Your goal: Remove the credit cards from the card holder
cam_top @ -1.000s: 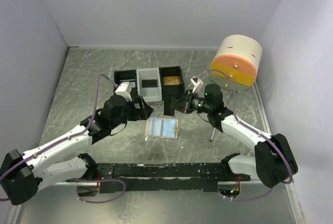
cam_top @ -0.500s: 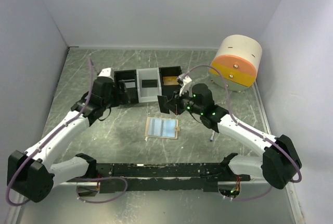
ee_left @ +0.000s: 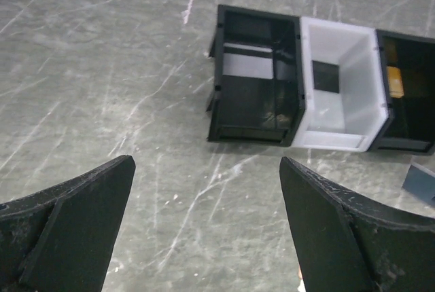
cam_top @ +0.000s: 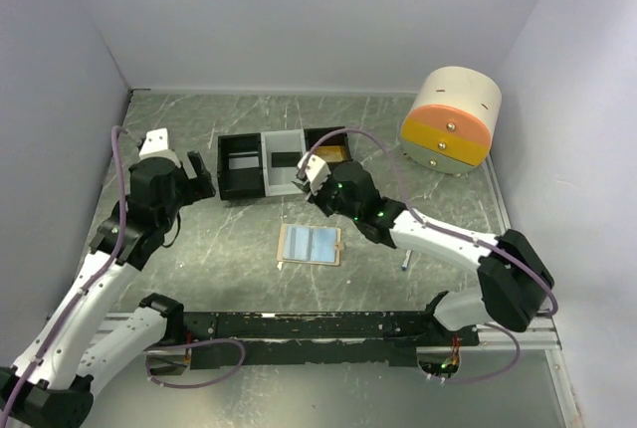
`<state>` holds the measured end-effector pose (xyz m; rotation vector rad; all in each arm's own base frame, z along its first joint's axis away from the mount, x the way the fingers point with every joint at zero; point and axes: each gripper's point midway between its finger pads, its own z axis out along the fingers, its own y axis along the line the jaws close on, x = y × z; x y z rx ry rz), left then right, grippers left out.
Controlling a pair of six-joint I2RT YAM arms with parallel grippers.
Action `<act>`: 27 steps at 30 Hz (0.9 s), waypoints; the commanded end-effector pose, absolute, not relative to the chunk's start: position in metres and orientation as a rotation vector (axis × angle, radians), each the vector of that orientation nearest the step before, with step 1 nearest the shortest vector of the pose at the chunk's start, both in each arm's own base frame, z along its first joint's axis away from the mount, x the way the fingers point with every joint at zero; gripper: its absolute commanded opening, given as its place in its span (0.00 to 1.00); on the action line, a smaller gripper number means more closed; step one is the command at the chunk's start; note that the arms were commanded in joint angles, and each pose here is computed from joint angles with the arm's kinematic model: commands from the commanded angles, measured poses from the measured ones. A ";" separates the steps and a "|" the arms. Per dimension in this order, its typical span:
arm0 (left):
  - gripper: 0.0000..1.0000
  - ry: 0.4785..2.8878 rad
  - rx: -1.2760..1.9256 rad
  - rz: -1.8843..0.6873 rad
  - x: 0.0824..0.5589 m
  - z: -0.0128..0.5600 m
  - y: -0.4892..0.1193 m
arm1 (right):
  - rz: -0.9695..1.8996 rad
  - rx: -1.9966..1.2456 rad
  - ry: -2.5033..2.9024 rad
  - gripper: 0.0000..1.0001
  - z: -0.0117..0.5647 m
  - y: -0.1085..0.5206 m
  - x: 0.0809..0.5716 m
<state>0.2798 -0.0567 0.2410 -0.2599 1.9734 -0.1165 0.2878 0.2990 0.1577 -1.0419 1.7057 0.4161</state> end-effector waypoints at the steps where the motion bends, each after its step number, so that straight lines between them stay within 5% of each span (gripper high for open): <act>1: 1.00 2.020 -0.274 0.022 0.268 0.211 -0.035 | 0.231 -1.132 1.536 0.00 0.184 0.313 0.324; 27: 1.00 2.043 -0.284 0.047 0.262 0.207 -0.029 | -0.139 -1.387 1.622 0.00 0.119 0.360 0.421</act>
